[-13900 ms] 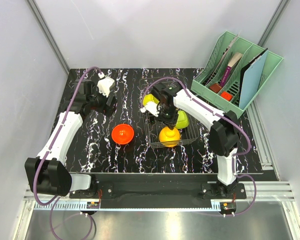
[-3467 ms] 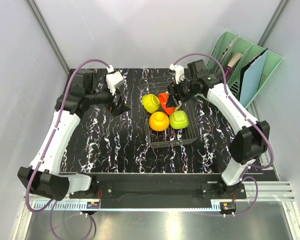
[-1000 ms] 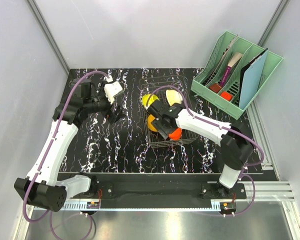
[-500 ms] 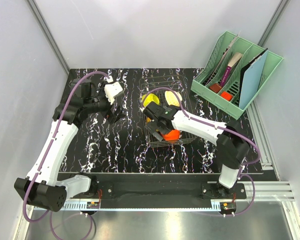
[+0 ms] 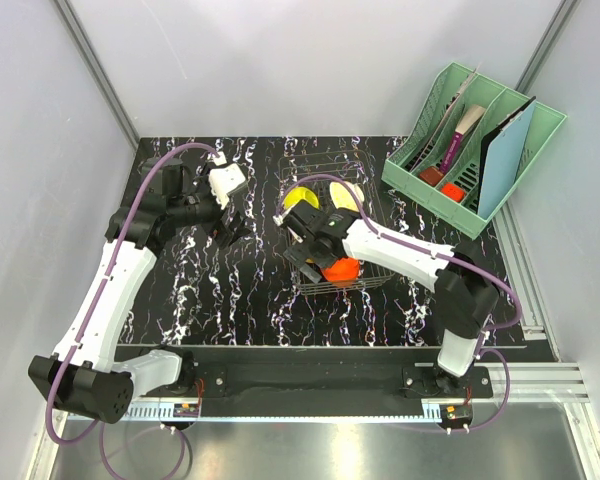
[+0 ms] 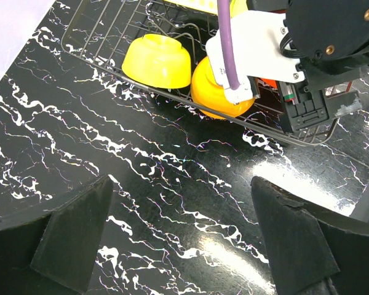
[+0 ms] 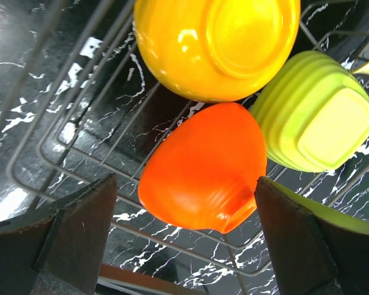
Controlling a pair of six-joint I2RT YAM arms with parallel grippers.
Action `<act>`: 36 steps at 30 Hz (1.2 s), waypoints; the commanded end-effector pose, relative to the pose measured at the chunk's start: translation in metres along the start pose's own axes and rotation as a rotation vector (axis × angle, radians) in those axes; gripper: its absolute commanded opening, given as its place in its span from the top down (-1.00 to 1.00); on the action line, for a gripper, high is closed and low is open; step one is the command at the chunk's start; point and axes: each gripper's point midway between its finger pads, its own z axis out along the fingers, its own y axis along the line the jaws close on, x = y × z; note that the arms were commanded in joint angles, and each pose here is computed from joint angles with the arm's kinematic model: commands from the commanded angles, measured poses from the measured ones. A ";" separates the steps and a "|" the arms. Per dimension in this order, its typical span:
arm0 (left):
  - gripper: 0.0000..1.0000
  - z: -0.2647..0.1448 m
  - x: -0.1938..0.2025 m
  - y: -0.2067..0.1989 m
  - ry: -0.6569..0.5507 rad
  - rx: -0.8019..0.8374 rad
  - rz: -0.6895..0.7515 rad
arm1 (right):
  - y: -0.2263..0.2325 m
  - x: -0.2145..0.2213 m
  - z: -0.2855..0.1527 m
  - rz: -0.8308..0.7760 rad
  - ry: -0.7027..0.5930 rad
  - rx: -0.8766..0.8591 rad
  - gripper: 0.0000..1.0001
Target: Load the bowls into the dish rack
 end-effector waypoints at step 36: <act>-0.98 -0.004 -0.002 -0.001 -0.029 -0.012 0.033 | -0.014 0.000 0.014 0.080 0.015 -0.130 1.00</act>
